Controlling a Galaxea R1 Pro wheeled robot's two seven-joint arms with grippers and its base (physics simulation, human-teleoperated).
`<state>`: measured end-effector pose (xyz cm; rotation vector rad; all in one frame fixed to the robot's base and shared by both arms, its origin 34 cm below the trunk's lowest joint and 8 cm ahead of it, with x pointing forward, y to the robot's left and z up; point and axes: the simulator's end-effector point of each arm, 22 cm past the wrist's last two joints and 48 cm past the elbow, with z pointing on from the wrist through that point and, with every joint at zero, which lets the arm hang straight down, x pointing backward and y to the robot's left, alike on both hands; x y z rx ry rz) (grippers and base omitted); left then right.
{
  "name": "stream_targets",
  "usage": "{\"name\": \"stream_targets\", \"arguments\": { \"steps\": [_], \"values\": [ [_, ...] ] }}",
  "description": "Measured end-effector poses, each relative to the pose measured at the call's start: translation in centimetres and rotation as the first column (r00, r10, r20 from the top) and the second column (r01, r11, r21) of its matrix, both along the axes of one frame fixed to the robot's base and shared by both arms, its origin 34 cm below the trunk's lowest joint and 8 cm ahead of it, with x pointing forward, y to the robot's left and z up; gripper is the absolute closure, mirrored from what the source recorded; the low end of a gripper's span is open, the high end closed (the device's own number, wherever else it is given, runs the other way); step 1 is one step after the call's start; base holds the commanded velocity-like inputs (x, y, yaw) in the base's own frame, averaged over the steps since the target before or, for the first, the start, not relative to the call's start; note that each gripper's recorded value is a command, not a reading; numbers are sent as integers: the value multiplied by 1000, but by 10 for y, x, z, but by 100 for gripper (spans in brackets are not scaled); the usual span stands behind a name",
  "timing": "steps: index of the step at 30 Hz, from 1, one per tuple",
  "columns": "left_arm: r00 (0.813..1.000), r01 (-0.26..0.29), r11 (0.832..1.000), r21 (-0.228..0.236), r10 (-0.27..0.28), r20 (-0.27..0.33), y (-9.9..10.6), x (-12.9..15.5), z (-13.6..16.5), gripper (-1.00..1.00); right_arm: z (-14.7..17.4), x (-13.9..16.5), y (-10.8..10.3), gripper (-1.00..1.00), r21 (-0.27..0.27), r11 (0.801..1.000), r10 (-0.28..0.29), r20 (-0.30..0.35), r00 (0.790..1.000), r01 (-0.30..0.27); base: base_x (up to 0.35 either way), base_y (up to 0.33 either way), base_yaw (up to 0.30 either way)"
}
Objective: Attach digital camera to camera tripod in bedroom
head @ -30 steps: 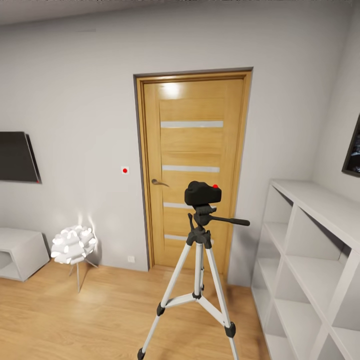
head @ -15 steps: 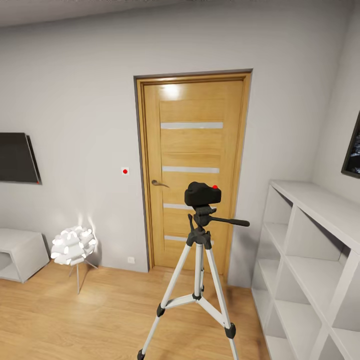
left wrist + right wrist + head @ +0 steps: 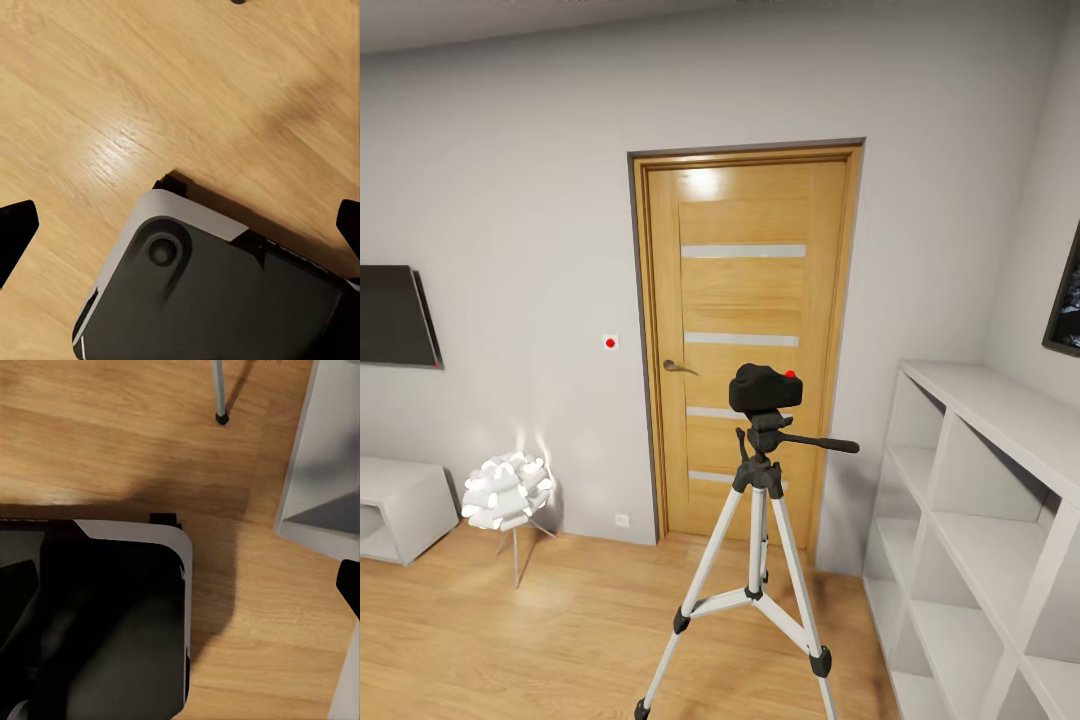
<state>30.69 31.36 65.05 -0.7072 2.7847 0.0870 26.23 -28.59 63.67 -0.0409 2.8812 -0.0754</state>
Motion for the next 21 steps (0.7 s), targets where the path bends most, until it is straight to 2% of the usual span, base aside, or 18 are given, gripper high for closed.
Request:
{"name": "stream_targets", "arguments": {
  "steps": [21],
  "values": [
    [1000,5,1000,-2,-5,3,-2,1,0,-100,0,0,0,-100,1,1000,-1,0,1000,1,0,0,0]
  ]
}}
